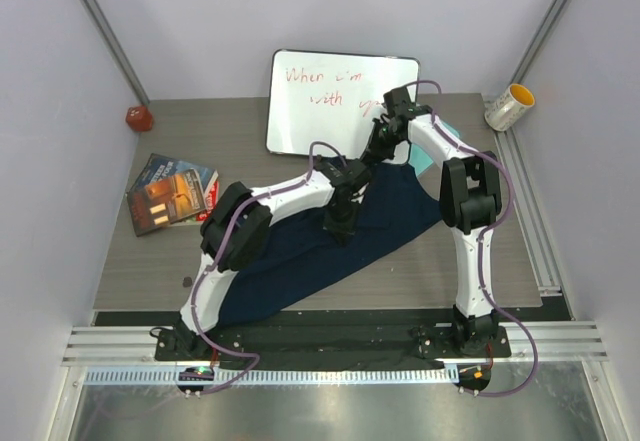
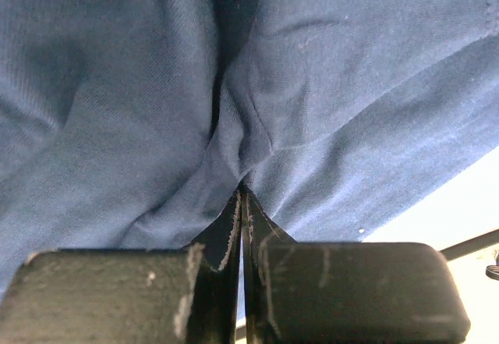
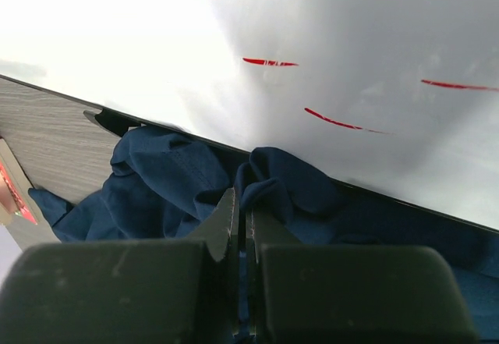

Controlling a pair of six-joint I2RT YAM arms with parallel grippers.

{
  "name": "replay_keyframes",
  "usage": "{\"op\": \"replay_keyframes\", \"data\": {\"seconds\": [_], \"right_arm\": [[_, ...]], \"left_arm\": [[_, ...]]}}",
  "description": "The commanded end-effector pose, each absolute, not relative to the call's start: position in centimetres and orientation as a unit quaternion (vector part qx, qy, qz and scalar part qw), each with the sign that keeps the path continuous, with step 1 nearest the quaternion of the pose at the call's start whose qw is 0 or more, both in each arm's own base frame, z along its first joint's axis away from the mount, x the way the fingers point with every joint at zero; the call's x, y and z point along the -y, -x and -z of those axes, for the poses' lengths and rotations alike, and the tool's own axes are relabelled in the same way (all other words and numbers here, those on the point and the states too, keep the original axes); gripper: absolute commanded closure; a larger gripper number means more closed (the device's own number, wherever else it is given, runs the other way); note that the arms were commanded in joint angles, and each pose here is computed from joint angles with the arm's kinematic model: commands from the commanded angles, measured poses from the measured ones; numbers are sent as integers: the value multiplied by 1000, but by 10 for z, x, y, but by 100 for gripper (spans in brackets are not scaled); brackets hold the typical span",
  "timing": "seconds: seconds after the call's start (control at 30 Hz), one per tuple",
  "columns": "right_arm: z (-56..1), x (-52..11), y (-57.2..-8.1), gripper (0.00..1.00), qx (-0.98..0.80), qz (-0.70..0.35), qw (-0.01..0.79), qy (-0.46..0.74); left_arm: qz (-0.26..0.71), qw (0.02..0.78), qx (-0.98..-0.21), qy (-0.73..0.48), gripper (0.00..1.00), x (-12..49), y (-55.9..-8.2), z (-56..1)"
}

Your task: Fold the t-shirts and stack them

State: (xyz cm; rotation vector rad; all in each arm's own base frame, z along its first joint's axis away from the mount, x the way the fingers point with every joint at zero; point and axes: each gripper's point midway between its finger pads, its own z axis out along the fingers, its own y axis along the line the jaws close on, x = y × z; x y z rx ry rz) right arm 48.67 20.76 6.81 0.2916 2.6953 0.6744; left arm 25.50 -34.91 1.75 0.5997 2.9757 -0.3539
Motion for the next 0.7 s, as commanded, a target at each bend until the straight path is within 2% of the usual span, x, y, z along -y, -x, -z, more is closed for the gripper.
{"op": "replay_keyframes", "data": {"seconds": [0.0, 0.4, 0.67], "right_arm": [[-96, -205, -496, 99, -942, -241, 217, -91], [-123, -188, -462, 99, -939, -228, 235, -107], [-134, -157, -437, 99, -937, -180, 267, -139]], "left_arm": [[69, 17, -975, -210, 100, 322, -231, 12], [19, -18, -955, -294, 100, 279, -167, 32], [17, -30, -945, -325, 100, 271, -144, 33]]}}
